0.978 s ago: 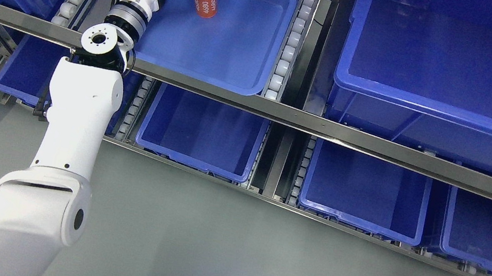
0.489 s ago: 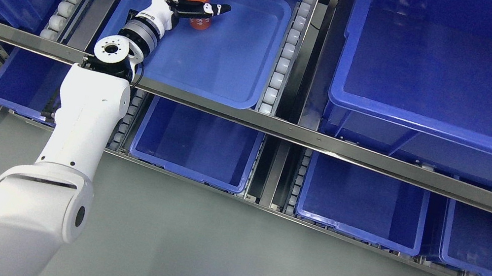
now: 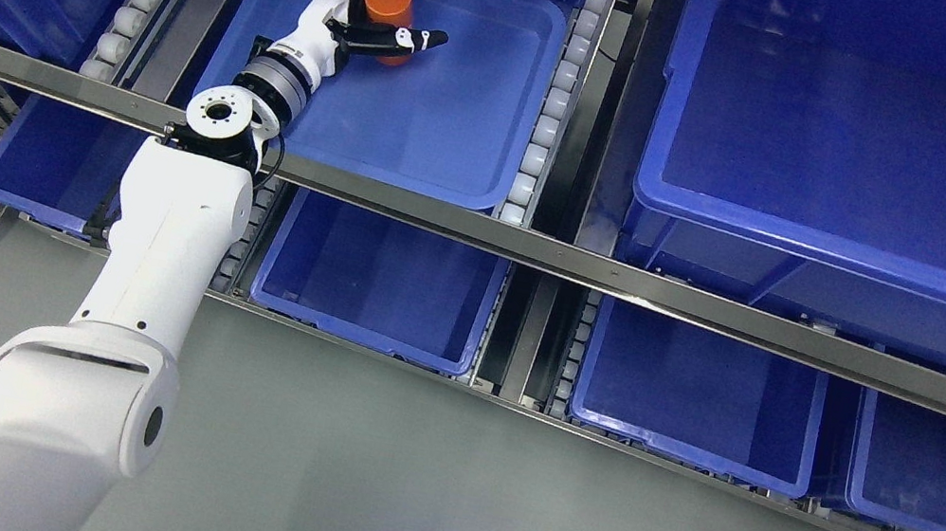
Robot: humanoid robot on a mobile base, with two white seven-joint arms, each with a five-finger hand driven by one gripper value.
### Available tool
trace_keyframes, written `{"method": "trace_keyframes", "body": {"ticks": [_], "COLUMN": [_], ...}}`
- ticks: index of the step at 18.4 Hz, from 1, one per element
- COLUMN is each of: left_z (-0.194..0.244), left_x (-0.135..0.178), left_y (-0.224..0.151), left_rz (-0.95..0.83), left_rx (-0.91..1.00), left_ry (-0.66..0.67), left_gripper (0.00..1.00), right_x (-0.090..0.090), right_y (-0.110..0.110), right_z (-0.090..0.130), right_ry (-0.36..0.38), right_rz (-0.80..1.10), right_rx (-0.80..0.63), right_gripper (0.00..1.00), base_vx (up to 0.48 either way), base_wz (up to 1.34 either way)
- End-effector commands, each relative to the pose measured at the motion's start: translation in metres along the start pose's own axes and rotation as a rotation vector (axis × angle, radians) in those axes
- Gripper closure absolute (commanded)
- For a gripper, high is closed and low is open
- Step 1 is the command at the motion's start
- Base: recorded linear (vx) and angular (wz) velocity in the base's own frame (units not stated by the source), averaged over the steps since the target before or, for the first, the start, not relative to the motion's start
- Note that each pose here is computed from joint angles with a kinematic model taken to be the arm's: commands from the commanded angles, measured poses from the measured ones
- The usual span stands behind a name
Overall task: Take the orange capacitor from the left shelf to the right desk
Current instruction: 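Close the left hand around the orange capacitor, then lift the capacitor with the left hand up out of the bin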
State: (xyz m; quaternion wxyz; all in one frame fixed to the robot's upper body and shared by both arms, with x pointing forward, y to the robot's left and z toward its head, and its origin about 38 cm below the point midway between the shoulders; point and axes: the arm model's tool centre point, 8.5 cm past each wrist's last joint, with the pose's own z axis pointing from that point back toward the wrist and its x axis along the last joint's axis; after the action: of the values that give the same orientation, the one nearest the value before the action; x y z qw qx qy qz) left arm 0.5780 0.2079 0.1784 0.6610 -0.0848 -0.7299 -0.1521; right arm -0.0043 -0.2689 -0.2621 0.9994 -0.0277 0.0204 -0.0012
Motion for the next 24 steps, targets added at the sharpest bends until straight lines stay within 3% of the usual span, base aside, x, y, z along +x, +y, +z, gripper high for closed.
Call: {"method": "trace_keyframes", "body": {"ticks": [1, 7, 14, 18, 23, 24], "left_z": [0.011, 0.017, 0.026, 0.029, 0.031, 0.04], "left_x": [-0.003, -0.002, 0.005, 0.018, 0.117, 0.119], "left_y": [0.013, 0.019, 0.038, 0.045, 0.026, 0.009], "left_rz": [-0.013, -0.01, 0.038, 0.064, 0.112, 0.099], "left_rx": [-0.003, 0.023, 0.109, 0.137, 0.066, 0.022], "left_ry": [-0.004, -0.061, -0.17, -0.267, -0.609, -0.64], "left_gripper": [0.17, 0.44, 0.99, 0.99, 0.98, 0.98], "right_x": [-0.014, -0.014, -0.014, -0.014, -0.014, -0.014], "right_y": [-0.011, -0.011, -0.011, -0.011, -0.011, -0.011], "right_z": [0.0, 0.0, 0.0, 0.0, 0.0, 0.0], "right_ry": [0.009, 0.009, 0.009, 0.009, 0.009, 0.009], "right_rz": [-0.013, -0.013, -0.013, -0.013, -0.011, -0.013], "right_rx": [-0.017, -0.018, -0.018, -0.018, -0.019, -0.018], "right_gripper": [0.0, 0.0, 0.0, 0.0, 0.0, 0.0], "base_vx": [0.0, 0.0, 0.0, 0.0, 0.0, 0.0], "base_wz": [0.0, 0.0, 0.0, 0.0, 0.0, 0.0]}}
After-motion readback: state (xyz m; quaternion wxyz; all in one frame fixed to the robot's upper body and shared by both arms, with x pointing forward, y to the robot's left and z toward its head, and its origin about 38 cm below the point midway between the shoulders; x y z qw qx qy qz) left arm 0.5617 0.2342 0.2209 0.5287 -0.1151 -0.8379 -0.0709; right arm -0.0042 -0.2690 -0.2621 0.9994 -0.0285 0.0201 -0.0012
